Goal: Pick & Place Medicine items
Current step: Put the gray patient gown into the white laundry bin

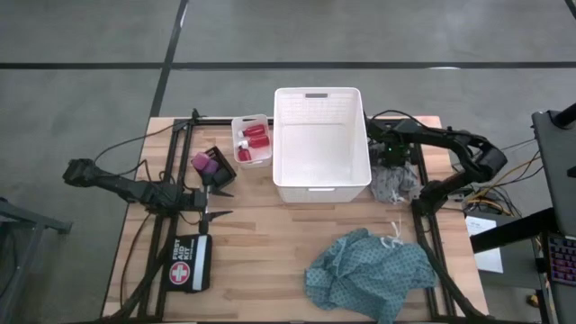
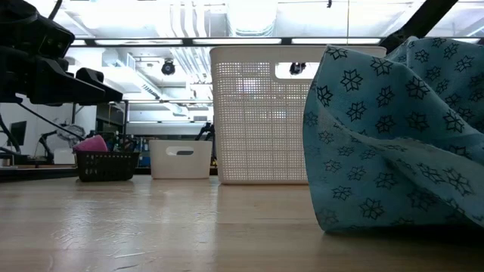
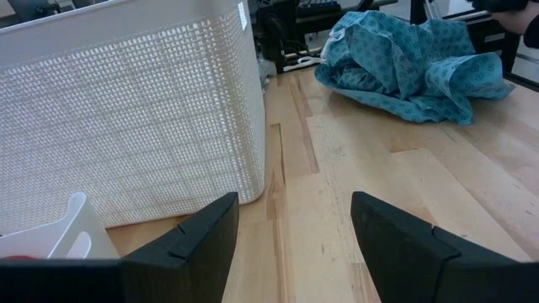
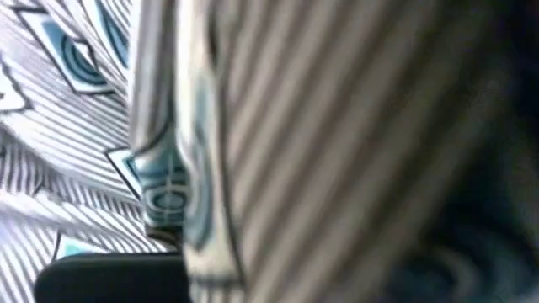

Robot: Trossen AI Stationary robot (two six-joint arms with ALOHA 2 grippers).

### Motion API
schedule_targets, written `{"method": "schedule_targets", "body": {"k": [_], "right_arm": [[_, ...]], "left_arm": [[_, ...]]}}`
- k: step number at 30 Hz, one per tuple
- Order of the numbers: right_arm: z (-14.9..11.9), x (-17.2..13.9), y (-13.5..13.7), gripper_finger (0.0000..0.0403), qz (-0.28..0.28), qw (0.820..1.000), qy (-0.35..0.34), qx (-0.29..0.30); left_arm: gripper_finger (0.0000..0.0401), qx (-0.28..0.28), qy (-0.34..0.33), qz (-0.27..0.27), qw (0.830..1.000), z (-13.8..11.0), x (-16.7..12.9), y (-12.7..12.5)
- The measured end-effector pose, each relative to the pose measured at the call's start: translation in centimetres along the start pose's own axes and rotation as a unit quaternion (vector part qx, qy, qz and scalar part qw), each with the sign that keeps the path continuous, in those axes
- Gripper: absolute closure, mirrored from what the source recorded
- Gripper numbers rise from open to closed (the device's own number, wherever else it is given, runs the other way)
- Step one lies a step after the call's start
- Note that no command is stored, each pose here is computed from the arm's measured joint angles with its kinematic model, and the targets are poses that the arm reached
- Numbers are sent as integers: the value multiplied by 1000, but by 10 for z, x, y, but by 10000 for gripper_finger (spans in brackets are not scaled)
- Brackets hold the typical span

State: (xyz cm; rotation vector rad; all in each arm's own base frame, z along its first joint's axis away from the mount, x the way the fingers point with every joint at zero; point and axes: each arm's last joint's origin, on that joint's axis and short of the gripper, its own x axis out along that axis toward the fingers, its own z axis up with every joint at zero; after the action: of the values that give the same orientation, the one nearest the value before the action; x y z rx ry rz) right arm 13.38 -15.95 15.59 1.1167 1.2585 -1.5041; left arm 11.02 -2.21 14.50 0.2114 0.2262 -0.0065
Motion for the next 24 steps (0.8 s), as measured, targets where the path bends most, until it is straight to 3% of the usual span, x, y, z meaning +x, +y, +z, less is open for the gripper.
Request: {"method": "schedule_targets", "body": {"k": [4,11,24], "right_arm": [[-4,-17,-11,369,20,999,-27,17],[-14,-54,-36,369,109,988,-106,42],[-50,-104,-90,369,232,927,-283,84]], "left_arm": [[166,0,0,0,1000,0,0,0],[165,0,0,0,1000,0,0,0],[166,0,0,0,1000,0,0,0]]}}
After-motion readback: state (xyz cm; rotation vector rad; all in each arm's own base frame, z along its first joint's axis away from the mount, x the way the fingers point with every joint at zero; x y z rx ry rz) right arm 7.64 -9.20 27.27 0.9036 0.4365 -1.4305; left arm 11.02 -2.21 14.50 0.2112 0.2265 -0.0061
